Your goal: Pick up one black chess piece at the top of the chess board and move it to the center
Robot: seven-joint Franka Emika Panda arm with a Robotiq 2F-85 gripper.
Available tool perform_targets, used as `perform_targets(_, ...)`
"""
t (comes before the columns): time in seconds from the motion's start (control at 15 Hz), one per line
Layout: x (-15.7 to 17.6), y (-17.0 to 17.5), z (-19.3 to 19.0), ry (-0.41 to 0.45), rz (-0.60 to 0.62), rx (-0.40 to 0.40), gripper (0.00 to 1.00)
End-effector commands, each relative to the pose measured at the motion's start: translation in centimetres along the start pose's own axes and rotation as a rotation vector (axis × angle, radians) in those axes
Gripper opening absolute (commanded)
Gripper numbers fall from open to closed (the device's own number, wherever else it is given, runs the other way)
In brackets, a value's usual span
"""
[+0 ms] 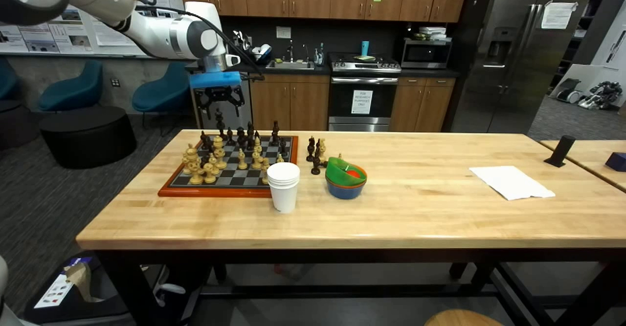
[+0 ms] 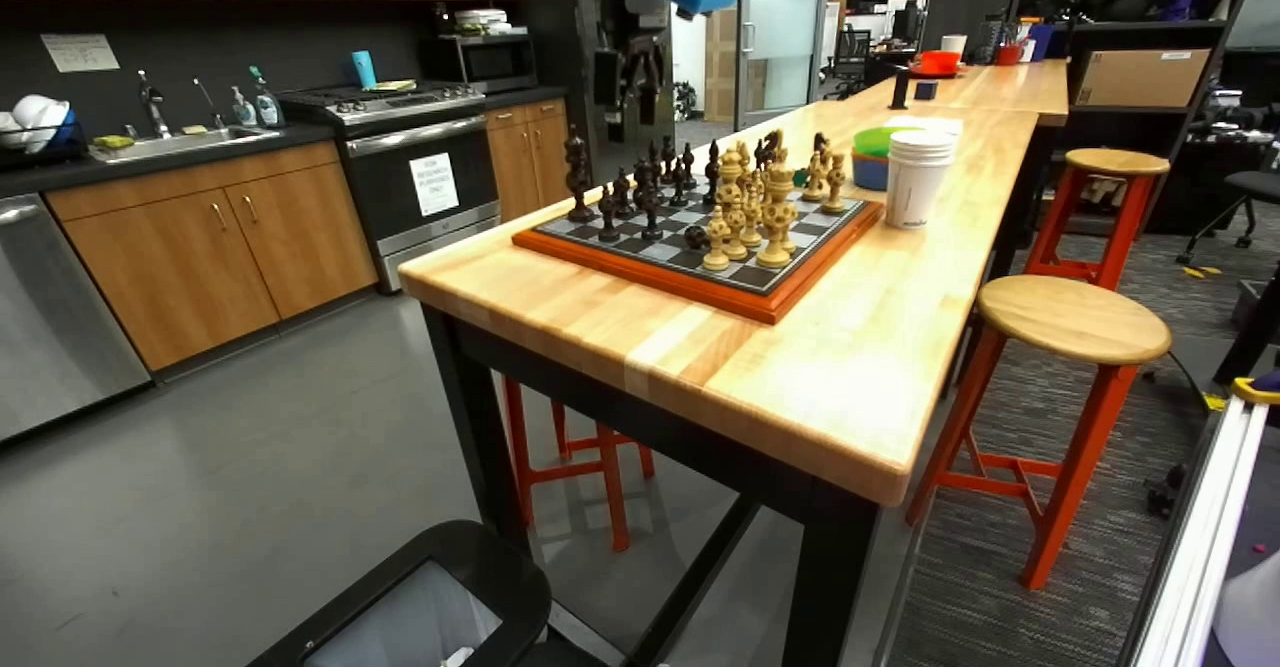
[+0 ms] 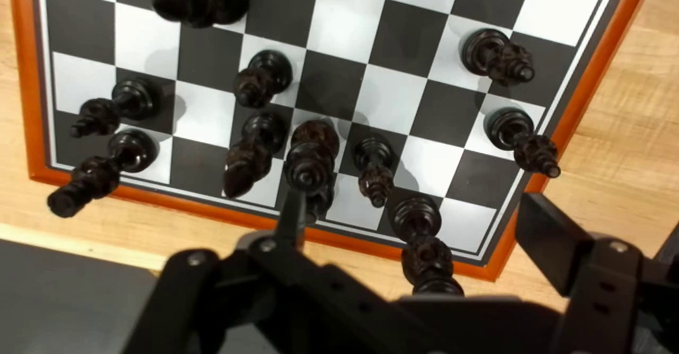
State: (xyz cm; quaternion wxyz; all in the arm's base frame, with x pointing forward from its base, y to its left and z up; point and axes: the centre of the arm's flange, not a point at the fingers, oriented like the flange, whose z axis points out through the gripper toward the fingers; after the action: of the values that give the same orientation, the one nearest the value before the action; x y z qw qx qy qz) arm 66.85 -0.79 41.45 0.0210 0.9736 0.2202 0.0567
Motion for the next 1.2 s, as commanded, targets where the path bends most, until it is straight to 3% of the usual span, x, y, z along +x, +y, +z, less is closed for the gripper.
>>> perform_targets(0.0,0.1,0.0,-0.1,0.001,-0.001,0.0,1.0)
perform_targets(0.6,-1.6,4.8,1.2,-0.01,0.07,0.039,1.0)
perform_targets(1.13,-0.8,7.1,2.7,0.03,0.13,0.104,1.0)
